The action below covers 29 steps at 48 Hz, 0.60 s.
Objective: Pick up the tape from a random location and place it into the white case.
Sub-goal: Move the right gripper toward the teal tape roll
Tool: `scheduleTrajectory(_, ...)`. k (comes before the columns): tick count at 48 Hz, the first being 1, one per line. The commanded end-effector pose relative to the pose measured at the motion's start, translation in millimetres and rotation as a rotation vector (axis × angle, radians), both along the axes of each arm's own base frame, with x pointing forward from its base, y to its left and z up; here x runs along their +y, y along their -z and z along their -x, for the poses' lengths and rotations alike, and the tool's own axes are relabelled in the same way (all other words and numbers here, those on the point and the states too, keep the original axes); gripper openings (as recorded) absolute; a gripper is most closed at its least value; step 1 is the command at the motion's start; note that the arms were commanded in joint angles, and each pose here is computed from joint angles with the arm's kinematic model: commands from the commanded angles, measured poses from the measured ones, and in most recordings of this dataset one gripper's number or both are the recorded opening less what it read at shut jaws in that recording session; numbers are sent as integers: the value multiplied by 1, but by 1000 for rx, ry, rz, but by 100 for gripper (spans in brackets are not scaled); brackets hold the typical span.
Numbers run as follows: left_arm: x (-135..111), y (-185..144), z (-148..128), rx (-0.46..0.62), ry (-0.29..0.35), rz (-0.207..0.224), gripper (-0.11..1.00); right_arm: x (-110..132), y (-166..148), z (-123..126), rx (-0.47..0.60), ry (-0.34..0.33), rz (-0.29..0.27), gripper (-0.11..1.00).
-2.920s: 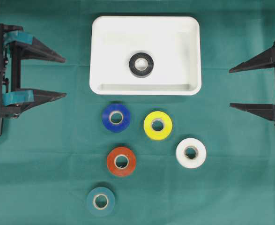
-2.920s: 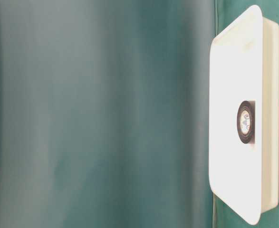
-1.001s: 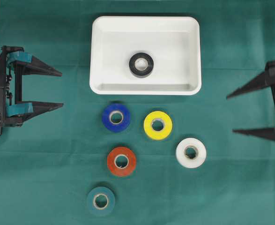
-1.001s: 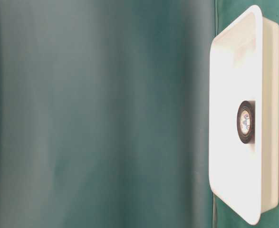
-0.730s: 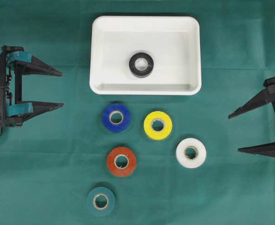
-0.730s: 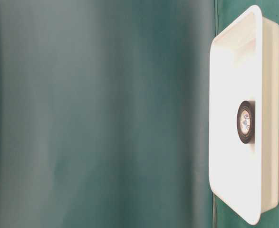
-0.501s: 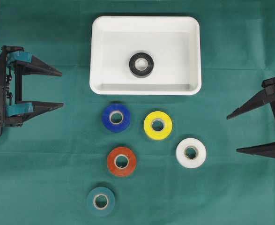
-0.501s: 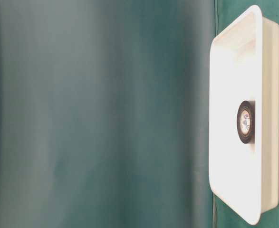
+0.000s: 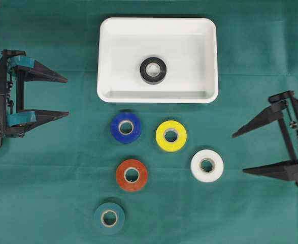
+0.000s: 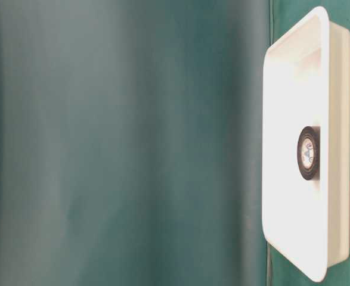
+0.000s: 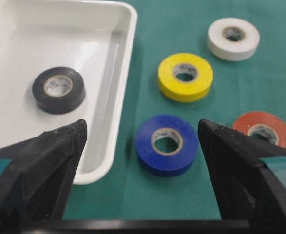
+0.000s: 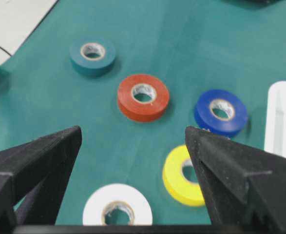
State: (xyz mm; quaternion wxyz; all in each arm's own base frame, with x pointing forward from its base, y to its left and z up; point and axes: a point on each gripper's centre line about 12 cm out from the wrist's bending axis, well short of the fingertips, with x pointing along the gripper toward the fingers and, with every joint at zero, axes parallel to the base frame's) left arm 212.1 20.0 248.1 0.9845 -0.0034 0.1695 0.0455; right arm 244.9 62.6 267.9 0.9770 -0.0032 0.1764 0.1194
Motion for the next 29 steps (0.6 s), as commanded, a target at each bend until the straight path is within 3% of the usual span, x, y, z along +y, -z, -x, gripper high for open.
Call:
scheduleTrajectory(1,1,-6,-2,-19,-2,1,89,8,-12,-15,-27,-16,-10,91)
scheduleTrajectory(10,1,-6,-2,-20,-2,1,89,28,-13,-44,-1,-51,-3,91)
scheduleTrajectory(29,1,-6,-2,-22,-4,5,89,56,-15,-124,20,-60,1,91)
